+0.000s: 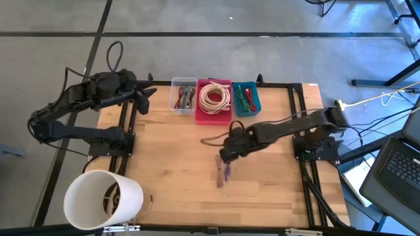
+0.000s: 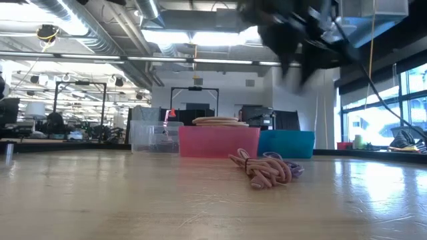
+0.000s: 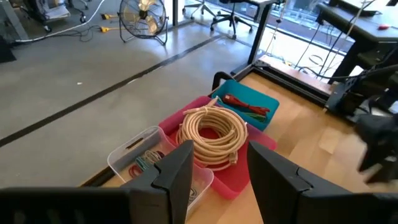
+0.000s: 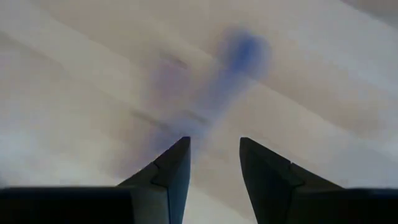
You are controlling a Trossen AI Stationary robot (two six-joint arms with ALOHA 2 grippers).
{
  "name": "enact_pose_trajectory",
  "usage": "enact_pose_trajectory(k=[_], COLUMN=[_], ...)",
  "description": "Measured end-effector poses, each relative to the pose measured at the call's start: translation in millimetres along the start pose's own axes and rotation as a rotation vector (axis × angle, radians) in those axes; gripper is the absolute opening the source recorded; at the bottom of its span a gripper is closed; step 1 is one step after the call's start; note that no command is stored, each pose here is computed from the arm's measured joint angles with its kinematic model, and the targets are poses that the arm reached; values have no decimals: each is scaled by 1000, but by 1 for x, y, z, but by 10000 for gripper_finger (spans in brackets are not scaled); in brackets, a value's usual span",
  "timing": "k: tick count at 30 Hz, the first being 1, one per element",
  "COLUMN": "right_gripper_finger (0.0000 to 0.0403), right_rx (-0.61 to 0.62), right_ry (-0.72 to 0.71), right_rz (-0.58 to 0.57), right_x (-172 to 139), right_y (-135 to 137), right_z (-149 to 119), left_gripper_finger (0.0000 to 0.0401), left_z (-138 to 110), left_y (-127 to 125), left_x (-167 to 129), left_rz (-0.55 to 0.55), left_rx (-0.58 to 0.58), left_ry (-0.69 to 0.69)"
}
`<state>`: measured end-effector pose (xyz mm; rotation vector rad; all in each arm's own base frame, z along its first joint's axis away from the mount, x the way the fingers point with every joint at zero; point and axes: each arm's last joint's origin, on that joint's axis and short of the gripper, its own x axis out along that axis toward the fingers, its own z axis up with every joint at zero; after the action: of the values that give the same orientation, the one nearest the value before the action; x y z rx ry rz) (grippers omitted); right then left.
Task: Pick & Place USB Port
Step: Put the purple charger cable into the blue bin
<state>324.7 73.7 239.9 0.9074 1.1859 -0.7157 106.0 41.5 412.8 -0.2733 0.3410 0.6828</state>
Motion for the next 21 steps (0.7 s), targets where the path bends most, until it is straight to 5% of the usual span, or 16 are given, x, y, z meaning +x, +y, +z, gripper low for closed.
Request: enact_pose_trajectory(k=[4, 9, 21], right_gripper_finger=[142, 143, 143], right_rx=[179, 281, 273], right_ry=[-99, -10, -10], right_rz=[237, 191, 141], right_x=[2, 30, 76], right_y=[-4, -18, -16], right_z=[-1, -11, -17], left_gripper_finger=[143, 143, 143], left_z=[-6, -7, 3], left_y=[-1, -4, -9], left_x=[8, 16, 22], left_rz=[4, 4, -20], left_rx=[-11, -12, -34], left_ry=[-2, -1, -84])
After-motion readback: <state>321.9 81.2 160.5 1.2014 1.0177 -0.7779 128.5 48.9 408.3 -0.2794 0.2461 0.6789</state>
